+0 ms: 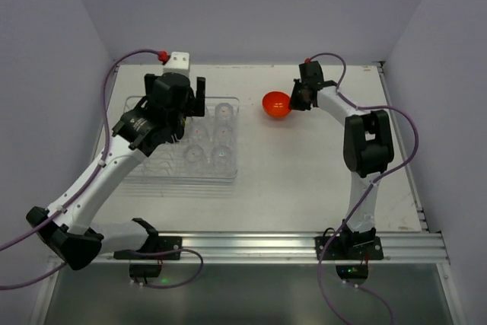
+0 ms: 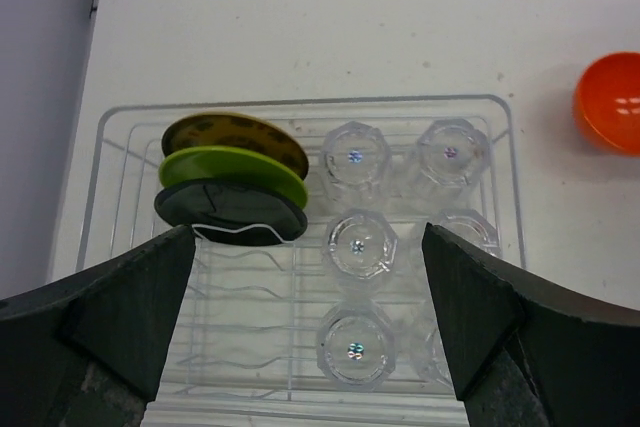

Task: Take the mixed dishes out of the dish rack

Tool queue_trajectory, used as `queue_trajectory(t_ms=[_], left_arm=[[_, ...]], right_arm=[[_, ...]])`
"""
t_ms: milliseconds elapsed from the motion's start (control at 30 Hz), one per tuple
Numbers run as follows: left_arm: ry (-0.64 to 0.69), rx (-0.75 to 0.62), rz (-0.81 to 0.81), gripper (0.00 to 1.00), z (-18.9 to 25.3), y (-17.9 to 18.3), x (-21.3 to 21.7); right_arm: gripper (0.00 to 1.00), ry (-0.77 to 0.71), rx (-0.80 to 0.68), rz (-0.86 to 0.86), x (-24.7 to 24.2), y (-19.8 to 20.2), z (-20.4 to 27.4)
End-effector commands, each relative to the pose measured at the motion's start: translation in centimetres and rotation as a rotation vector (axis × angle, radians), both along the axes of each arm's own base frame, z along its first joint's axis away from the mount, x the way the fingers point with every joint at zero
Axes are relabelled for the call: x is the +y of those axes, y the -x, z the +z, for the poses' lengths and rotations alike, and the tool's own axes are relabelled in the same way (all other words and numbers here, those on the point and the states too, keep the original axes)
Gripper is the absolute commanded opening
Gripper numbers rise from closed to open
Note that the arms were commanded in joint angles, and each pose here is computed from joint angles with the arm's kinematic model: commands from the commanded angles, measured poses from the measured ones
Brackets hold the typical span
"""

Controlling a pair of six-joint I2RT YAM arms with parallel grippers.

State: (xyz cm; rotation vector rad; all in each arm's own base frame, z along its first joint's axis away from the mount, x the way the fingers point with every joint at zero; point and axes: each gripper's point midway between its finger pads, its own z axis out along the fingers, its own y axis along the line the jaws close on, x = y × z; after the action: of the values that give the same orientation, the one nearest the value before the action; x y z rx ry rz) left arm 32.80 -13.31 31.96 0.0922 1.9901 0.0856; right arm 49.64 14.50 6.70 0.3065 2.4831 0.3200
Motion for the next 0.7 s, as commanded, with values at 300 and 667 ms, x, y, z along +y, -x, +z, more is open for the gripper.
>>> queue_trajectory(t_ms=[300,667], left_arm=[[0.287,0.006,0.148,1.0,-3.7,-1.7,4.1],[0.36,0.007,0.31,1.0,-4.1,-1.1,6.4]], right_arm=[[0.24,-0.003,-0.109,-0.068,-0.3,-0.7,0.5],[0.45,-0.033,-0.325,-0.052,-1.0,0.4,11.9]])
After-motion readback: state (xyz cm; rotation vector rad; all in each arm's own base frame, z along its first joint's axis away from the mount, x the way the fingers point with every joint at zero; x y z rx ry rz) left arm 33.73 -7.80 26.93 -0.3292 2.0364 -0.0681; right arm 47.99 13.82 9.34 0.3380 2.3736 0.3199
